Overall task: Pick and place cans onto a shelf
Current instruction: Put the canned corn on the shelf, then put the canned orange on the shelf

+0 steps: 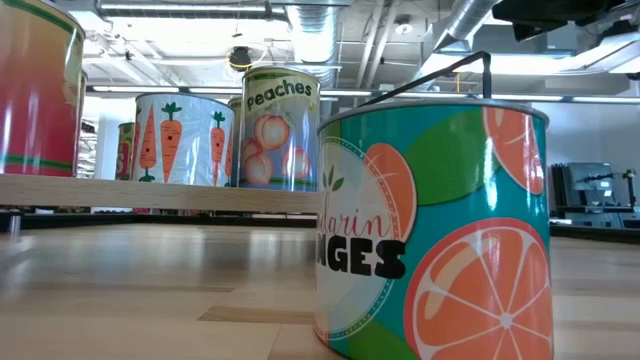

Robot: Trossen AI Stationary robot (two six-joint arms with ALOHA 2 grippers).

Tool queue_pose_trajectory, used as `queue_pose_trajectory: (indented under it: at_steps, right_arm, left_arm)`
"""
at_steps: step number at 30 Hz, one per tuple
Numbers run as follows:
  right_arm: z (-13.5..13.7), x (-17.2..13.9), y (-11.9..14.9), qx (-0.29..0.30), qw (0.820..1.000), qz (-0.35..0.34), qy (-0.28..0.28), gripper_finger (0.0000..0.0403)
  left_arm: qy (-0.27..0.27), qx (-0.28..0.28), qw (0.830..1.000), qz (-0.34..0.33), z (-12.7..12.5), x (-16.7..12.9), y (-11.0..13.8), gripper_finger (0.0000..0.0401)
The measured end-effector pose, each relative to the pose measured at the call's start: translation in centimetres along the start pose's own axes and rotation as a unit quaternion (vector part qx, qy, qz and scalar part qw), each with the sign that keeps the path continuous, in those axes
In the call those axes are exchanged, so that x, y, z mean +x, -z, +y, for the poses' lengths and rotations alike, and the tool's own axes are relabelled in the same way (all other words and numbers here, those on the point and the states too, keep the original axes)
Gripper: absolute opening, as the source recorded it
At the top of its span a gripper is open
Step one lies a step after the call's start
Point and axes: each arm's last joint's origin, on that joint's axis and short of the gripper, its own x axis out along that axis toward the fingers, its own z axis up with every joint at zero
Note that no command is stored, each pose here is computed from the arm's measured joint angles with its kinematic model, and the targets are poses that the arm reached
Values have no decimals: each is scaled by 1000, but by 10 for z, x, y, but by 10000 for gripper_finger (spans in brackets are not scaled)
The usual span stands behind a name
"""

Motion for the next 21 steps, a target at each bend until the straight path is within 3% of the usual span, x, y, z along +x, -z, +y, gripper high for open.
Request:
queue_pose_trajectory:
  at_steps: [11, 17, 21]
  right_arm:
    - [0, 0, 0, 0, 1000, 0, 0, 9]
    - [0, 0, 0, 0, 1000, 0, 0, 9]
    - [0, 0, 0, 1, 1000, -1, 0, 9]
  left_arm:
    - [-8, -1, 1000, -23, 3, -5, -1, 34]
    - [13, 15, 996, -91, 8, -20, -7, 33]
    - [36, 19, 987, -157, 18, -18, -6, 12]
